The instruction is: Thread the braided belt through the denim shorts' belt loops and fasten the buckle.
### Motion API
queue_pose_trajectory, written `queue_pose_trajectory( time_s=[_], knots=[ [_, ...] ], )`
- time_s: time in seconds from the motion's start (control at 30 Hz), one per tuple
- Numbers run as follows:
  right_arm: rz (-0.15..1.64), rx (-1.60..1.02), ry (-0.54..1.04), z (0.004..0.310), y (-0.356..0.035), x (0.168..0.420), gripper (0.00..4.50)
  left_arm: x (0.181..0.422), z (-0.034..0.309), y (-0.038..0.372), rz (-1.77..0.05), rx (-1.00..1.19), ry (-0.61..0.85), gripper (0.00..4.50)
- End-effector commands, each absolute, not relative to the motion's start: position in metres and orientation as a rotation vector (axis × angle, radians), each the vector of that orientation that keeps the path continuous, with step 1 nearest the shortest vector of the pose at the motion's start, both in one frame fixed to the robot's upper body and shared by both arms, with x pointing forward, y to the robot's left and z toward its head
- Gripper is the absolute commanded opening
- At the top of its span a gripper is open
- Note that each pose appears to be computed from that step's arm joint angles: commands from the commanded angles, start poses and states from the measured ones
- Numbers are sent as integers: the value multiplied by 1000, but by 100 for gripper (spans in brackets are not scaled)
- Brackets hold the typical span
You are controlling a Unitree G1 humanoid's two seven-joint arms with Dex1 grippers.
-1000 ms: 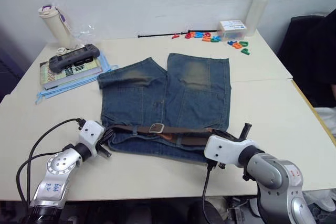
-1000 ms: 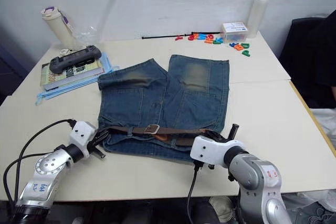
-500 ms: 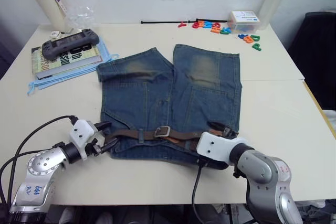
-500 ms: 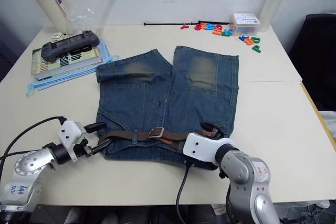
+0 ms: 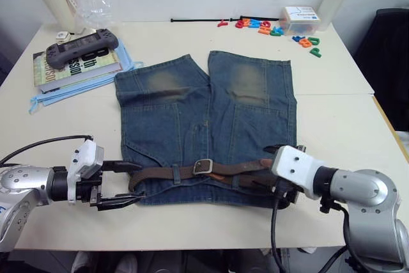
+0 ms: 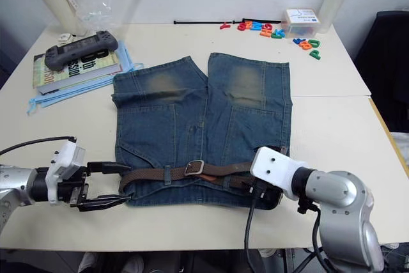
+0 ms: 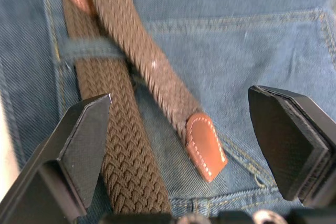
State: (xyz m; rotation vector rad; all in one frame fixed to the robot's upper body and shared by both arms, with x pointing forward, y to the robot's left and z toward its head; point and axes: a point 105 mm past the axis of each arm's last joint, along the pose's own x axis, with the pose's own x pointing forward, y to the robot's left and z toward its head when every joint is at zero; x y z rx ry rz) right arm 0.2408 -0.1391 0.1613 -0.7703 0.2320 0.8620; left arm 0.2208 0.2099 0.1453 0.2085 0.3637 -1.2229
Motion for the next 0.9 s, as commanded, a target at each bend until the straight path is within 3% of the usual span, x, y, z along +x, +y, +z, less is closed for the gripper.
queue_pose_trajectory(
  time_s=[0.03, 0.43, 0.9],
  knots=[
    [806, -748, 31, 203, -129, 239, 443, 233, 170, 194, -1207, 153, 223, 427],
    [683, -432, -29, 223, -143, 260, 443, 247, 193, 162, -1139, 17, 94, 427],
    [679, -397, 8, 215, -149, 266, 443, 254, 198, 150, -1123, -19, 22, 427]
  ],
)
